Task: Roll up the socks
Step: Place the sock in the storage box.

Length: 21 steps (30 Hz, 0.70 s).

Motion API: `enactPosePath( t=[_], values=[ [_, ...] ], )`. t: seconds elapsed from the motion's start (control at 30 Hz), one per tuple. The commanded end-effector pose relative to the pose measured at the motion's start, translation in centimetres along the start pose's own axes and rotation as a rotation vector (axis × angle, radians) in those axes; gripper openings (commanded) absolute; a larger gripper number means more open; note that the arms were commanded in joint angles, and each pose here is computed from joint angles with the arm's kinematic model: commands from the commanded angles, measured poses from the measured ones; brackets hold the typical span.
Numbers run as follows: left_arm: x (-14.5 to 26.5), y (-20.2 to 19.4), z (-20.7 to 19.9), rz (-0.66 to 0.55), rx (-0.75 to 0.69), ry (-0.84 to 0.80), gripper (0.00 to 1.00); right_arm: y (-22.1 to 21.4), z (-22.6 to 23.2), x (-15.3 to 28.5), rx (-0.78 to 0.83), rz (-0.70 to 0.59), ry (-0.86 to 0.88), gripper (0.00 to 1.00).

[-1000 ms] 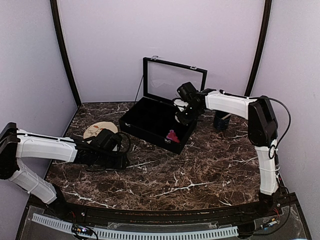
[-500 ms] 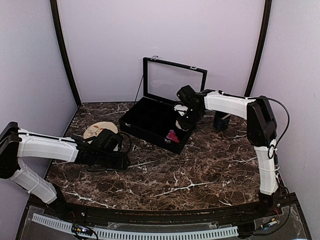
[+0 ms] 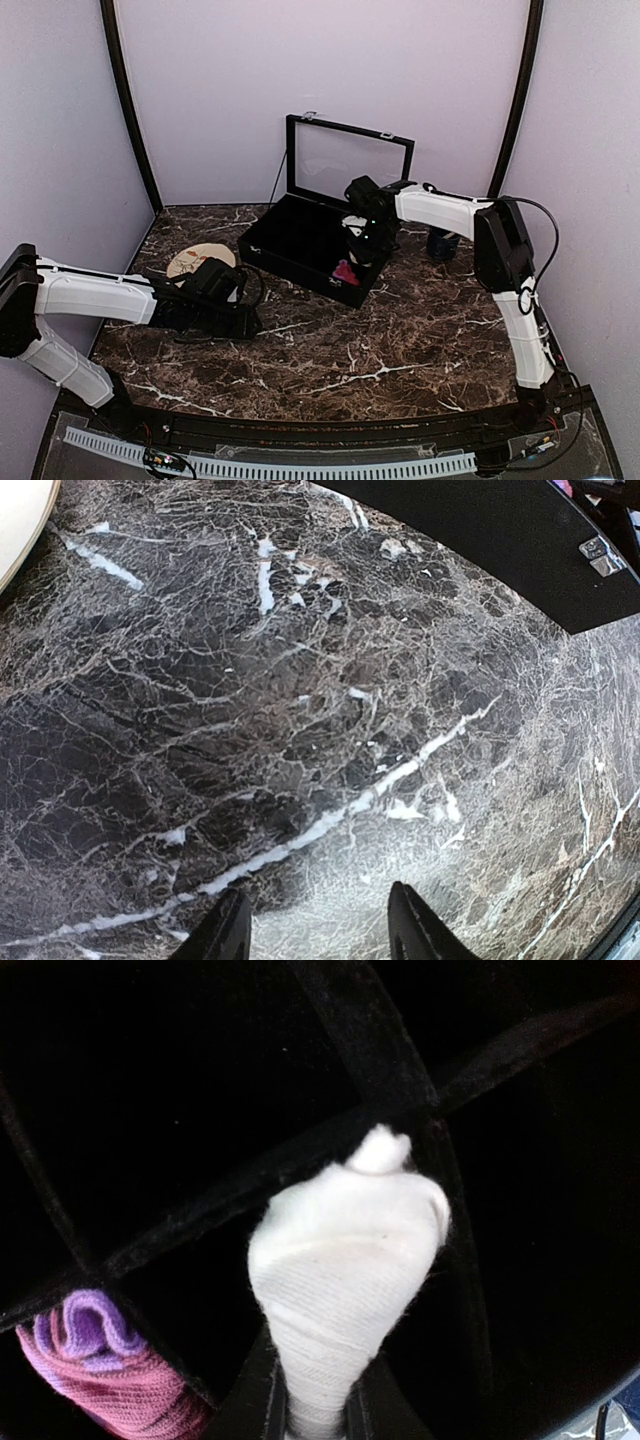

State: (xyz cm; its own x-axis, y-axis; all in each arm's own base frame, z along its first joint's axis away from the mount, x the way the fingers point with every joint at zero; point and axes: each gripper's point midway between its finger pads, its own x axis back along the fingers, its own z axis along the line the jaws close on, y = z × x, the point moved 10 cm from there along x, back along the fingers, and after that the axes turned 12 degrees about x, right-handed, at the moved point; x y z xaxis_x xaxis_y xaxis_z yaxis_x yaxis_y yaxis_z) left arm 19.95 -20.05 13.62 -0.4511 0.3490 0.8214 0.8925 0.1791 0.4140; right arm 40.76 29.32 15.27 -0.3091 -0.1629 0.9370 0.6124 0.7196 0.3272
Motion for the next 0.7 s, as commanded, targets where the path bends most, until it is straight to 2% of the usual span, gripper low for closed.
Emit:
enactPosePath(
  t=[0.0,0.43,0.57,0.67],
  values=[
    [0.3,0.5,-0.3,-0.008,-0.007,-0.026,0.49,-0.9,0.0,-2.1,-0.029,0.106,0.003,0.00],
    [-0.2,0.3,-0.4,0.018,-0.010,-0.032,0.49,-3.6,-0.1,-5.3,-0.068,0.304,-0.047,0.00],
    [-0.1,0.3,-0.6,0.019,-0.013,-0.034,0.49,-3.9,0.0,-5.6,-0.078,0.318,-0.033,0.18],
    [0.1,0.5,-0.6,0.012,-0.018,-0.033,0.49,-3.0,-0.2,-4.3,-0.087,0.262,-0.042,0.28]
  ],
)
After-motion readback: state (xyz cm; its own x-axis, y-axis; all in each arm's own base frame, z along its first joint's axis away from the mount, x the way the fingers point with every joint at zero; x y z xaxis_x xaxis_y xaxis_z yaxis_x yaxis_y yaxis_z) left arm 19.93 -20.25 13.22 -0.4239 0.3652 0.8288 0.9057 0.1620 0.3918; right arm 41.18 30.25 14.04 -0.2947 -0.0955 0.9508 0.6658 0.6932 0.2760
